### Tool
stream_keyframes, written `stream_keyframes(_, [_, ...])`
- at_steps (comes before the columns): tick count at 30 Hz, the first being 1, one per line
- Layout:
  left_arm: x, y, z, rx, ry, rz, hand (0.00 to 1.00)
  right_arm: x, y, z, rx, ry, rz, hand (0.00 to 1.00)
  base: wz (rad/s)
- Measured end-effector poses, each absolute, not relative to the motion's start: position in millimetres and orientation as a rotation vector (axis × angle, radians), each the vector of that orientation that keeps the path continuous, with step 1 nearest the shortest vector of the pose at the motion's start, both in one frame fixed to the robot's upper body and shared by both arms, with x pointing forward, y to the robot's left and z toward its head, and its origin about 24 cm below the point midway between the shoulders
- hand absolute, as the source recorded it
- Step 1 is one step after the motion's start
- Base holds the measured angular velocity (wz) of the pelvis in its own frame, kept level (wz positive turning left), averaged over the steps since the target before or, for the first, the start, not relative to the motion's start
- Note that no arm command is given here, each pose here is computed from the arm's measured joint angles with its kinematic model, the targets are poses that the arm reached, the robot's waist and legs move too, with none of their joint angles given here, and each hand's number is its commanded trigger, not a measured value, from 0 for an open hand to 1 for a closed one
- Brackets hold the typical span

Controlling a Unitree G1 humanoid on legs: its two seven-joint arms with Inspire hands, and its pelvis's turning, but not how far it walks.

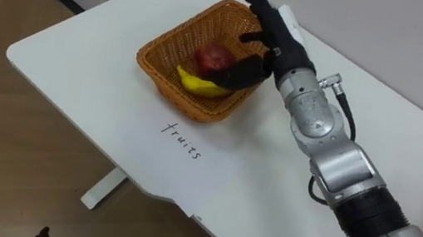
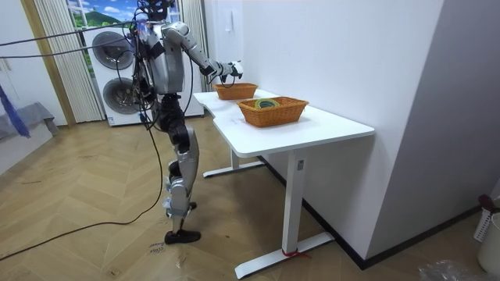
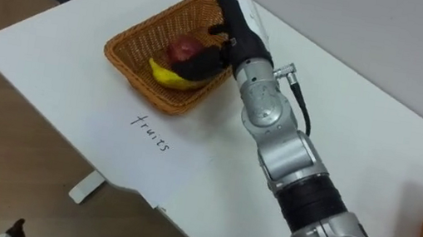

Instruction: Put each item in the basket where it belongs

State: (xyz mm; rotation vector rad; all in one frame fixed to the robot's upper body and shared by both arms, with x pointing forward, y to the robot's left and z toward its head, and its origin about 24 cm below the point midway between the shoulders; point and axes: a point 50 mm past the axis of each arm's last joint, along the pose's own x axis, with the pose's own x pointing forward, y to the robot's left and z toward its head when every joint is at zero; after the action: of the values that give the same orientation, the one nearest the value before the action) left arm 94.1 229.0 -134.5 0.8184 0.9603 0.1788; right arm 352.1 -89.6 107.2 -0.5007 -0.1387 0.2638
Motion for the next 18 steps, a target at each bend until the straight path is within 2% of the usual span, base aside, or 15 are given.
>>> stream_keyframes(12, [88,231,-138,0.825,0.988,0.173,0.0,353,-91,119,-0.484,-0.186,0.234,0.0,0.03])
stream_keyframes(18, [88,236,-135,0.809,0.983,0.208,0.0,349,-107,164,-0.384,-0.357,0.145,0.0,-0.04])
